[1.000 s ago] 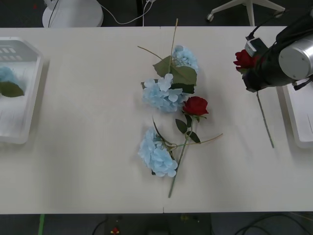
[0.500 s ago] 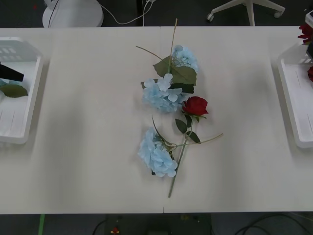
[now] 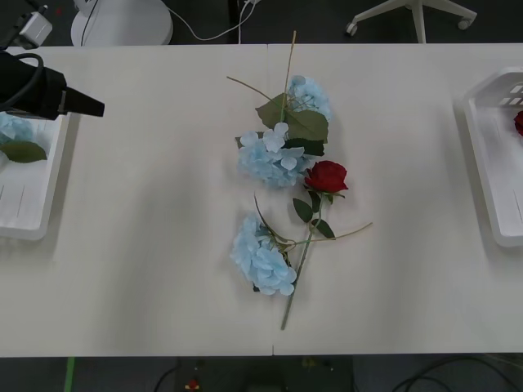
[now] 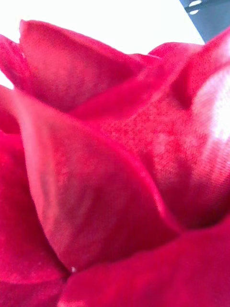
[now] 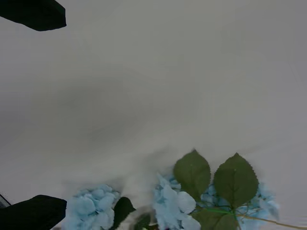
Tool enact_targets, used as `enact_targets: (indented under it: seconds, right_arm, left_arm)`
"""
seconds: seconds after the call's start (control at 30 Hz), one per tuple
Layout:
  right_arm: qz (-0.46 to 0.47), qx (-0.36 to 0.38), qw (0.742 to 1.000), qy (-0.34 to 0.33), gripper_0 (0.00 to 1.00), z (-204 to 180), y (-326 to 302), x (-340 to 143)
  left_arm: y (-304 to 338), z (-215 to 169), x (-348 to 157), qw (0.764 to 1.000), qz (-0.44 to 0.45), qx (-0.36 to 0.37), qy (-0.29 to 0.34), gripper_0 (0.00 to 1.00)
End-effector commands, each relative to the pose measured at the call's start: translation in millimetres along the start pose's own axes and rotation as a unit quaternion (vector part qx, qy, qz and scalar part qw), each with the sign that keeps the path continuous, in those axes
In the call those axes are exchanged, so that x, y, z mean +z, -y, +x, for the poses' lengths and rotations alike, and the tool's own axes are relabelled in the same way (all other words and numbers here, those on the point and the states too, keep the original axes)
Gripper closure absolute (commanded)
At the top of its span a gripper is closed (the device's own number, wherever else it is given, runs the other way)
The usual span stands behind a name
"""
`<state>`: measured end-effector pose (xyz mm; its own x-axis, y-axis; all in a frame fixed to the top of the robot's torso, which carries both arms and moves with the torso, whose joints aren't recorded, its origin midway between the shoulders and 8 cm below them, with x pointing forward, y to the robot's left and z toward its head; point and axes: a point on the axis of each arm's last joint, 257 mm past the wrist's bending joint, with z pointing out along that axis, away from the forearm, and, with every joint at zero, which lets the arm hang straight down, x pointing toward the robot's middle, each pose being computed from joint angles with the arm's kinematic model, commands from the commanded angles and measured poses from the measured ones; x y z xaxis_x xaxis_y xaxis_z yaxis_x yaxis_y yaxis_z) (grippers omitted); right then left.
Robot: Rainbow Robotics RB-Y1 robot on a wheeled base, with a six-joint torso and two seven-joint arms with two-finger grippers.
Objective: Put the red flowers into the right box and the blue flowers into the left box
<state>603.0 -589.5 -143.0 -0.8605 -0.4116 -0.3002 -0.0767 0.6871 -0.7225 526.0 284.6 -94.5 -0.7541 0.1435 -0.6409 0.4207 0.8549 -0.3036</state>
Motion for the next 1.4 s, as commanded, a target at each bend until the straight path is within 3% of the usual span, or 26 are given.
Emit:
enact_targets:
  seconds: [0.03,0.27,0.53,0.67,0.87,1.0,1.17,1.4]
  right_arm:
    - [0.003,0.011,1.0,0.02,1.0,-26,-13,-3]
    - [0.004,0.015,0.999,0.029,0.98,-18,-23,15]
    - [-0.008,0.035,0.999,0.031,0.37,-9,-28,23]
    - [-0.044,0.073,0.996,0.022,0.17,-6,-30,17]
    - [-0.148,0.122,0.981,-0.006,0.1,-12,-50,-22]
    - [-0.237,0.157,0.959,-0.024,0.08,-21,-77,-63]
    - [-0.341,0.197,0.918,-0.054,0.04,-36,-125,-120]
    - [-0.391,0.241,0.885,-0.079,0.02,-46,-190,-182]
  left_arm:
    - [49,-40,18,0.999,0.019,-0.016,0.022,0.0]
    - [79,-67,43,0.998,0.022,-0.046,0.044,0.0]
    - [87,-79,55,0.997,-0.001,-0.067,0.048,0.0]
    - [67,-66,51,0.998,-0.039,-0.047,0.025,0.0]
    - [35,-53,31,0.996,-0.084,0.029,-0.008,0.0]
    - [21,-46,15,0.99,-0.092,0.102,-0.026,0.0]
    - [6,-43,-4,0.97,-0.088,0.224,-0.034,0.0]
    - [0,-37,-13,0.936,-0.061,0.345,-0.037,0.0]
